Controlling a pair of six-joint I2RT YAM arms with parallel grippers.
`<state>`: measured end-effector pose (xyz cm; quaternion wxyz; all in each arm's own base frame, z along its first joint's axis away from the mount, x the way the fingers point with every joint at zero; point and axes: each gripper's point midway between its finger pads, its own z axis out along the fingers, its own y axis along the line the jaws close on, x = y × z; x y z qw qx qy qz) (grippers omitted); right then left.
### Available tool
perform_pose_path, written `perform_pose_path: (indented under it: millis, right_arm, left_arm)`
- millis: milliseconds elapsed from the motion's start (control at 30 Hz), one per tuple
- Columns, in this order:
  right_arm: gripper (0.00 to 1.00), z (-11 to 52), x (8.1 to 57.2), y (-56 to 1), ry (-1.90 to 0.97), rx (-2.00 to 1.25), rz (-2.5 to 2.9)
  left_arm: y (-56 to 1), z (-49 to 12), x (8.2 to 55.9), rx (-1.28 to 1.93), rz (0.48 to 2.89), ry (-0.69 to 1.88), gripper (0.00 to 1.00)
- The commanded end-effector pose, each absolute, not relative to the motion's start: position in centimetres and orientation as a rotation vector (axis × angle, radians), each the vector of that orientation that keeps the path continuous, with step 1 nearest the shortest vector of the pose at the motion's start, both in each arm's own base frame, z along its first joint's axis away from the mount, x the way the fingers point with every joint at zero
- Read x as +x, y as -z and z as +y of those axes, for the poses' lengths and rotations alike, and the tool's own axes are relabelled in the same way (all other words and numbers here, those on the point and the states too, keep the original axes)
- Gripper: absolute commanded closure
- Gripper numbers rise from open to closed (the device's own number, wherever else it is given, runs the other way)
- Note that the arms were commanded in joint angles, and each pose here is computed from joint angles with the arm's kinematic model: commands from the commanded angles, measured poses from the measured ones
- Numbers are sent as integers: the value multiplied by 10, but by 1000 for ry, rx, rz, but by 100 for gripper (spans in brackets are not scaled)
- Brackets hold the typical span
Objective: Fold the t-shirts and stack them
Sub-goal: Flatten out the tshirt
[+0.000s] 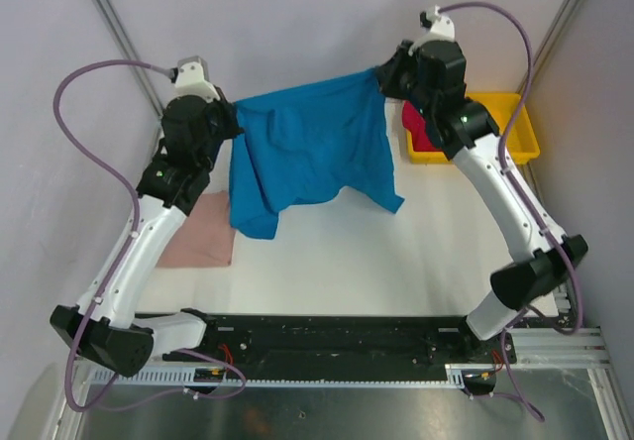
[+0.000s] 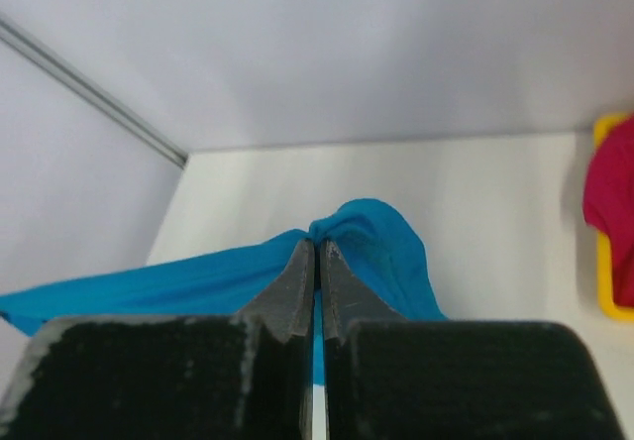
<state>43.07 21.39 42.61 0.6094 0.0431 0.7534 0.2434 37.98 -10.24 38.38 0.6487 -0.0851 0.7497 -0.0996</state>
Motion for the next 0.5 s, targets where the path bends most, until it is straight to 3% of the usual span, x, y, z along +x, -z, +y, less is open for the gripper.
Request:
perform_pose_path:
  millis: [0,133,233,367,467]
  right_arm:
    - [100,190,428,-550,-652,145,1451]
    - [100,167,419,-558,-666,190,1473]
    - [100,138,416,-504,-700,268,1627]
    - [100,87,388,-389,-668,437,1859]
    - [100,55,363,-288,-548,564,2077]
  left_arm:
    - [-485,-99,365,-105,1468,327,100]
    - [-515,-123,335,18,1406,498,100]
    - [-500,-146,315,103,1445,640,100]
    - [-427,-182,292,210,1621,822,100]
    - [-332,-213,278,264,1851,918,100]
